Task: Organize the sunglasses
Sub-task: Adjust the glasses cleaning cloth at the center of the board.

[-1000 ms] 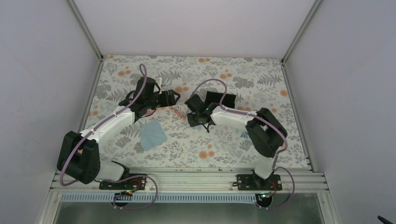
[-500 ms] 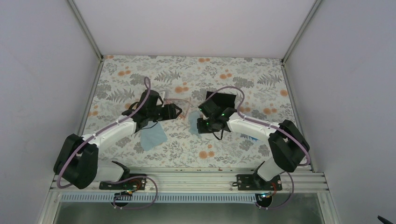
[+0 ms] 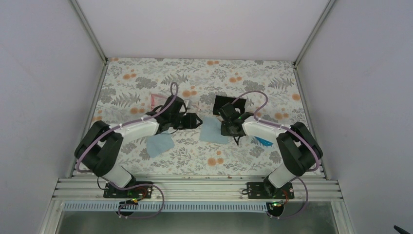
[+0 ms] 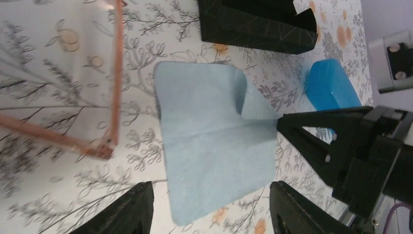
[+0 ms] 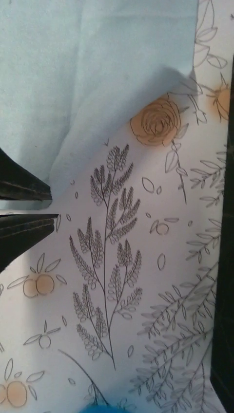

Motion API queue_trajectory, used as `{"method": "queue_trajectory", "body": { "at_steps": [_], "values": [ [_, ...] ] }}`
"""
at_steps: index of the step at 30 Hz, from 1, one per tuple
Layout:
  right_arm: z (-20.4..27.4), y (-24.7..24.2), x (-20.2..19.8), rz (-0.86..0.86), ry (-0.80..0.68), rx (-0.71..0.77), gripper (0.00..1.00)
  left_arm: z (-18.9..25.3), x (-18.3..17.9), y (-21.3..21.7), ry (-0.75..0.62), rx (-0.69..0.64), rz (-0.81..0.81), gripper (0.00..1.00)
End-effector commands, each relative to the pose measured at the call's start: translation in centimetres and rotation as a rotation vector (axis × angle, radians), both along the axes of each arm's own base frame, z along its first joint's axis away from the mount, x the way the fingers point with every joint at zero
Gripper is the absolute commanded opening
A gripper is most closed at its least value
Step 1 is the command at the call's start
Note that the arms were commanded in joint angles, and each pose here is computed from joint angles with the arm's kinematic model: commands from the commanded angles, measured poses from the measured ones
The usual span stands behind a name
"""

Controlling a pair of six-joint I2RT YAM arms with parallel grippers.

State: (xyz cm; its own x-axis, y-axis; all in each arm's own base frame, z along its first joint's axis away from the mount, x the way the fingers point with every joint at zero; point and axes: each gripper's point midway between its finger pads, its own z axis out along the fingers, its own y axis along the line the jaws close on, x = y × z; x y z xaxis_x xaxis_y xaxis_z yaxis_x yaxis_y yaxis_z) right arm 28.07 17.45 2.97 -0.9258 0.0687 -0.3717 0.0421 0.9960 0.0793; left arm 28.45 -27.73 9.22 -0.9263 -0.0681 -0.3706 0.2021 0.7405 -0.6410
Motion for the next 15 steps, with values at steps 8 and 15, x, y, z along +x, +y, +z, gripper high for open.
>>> {"method": "queue_trajectory", "body": {
  "at_steps": [8,15],
  "values": [
    [3.9,0.7,-0.1,0.077,-0.105,0.104,0.33,-1.2,1.3,-6.1,0.034,0.014,-0.071,0.40],
    [1.0,4.2,-2.9,0.228,0.038,0.267,0.22,-3.4,-0.2,-7.4,0.074,0.044,-0.100,0.33]
  ]
}}
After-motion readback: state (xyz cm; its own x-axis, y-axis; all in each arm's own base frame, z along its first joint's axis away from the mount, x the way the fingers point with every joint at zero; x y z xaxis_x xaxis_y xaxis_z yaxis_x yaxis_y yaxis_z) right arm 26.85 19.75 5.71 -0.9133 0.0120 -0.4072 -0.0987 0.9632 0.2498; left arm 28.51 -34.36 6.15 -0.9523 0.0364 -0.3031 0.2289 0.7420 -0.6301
